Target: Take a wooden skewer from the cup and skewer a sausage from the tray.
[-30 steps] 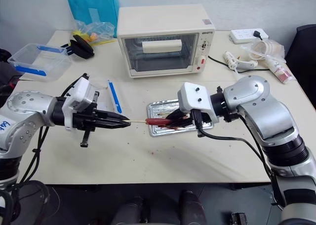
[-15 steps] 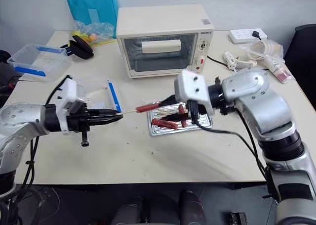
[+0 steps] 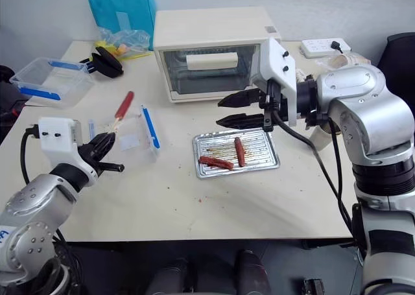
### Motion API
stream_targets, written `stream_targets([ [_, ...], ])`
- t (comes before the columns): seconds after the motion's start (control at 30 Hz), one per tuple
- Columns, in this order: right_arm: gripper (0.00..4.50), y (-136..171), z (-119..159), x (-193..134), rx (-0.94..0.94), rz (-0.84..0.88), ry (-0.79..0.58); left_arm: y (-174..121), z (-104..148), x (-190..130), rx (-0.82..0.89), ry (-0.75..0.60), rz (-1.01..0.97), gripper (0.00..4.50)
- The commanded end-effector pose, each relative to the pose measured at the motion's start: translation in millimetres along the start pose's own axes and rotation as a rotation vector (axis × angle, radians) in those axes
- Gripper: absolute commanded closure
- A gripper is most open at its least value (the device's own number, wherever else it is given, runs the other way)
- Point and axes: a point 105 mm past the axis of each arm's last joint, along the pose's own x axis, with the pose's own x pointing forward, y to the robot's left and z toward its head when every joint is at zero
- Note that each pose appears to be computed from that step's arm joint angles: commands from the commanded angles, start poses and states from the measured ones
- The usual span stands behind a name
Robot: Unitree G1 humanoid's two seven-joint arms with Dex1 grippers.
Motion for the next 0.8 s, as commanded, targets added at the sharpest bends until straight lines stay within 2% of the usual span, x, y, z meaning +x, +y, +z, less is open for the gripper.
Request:
stream_targets([
  [0.03, 2.67, -0.6, 15.9, -1.7, -0.050, -0.004, -0.030, 9.8, -0.7, -2.4, -0.006, -0.011, 0.110, 4.50],
  [0.17, 2.67, 0.9, 17.6, -1.7, -0.049, 0.001, -0.034, 18.5, -13.5, 5.7, -0.045, 0.033, 0.158, 4.50],
  [0.37, 2.67, 3.7, 22.5, -3.0, -0.032, 0.008, -0.059, 17.8, -15.9, 16.9, 0.012, 0.032, 0.129, 4.50],
  [0.53, 2.63, 4.5, 23.8, -2.7, -0.028, 0.004, -0.067, 14.8, -9.6, 22.4, 0.003, -0.022, 0.095, 3.16],
  [0.7, 2.63, 4.4, 22.1, -3.9, -0.023, 0.001, -0.066, 18.1, -5.4, 15.3, 0.053, -0.040, 0.096, 1.60],
  [0.77, 2.63, 3.3, 16.9, -7.8, -0.012, -0.006, -0.053, 14.2, 12.2, 5.5, 0.084, -0.108, 0.011, 1.03],
  [0.8, 2.63, 2.8, 14.6, -9.5, -0.007, -0.010, -0.046, 11.3, 18.7, 1.9, 0.090, -0.134, -0.031, 1.03],
])
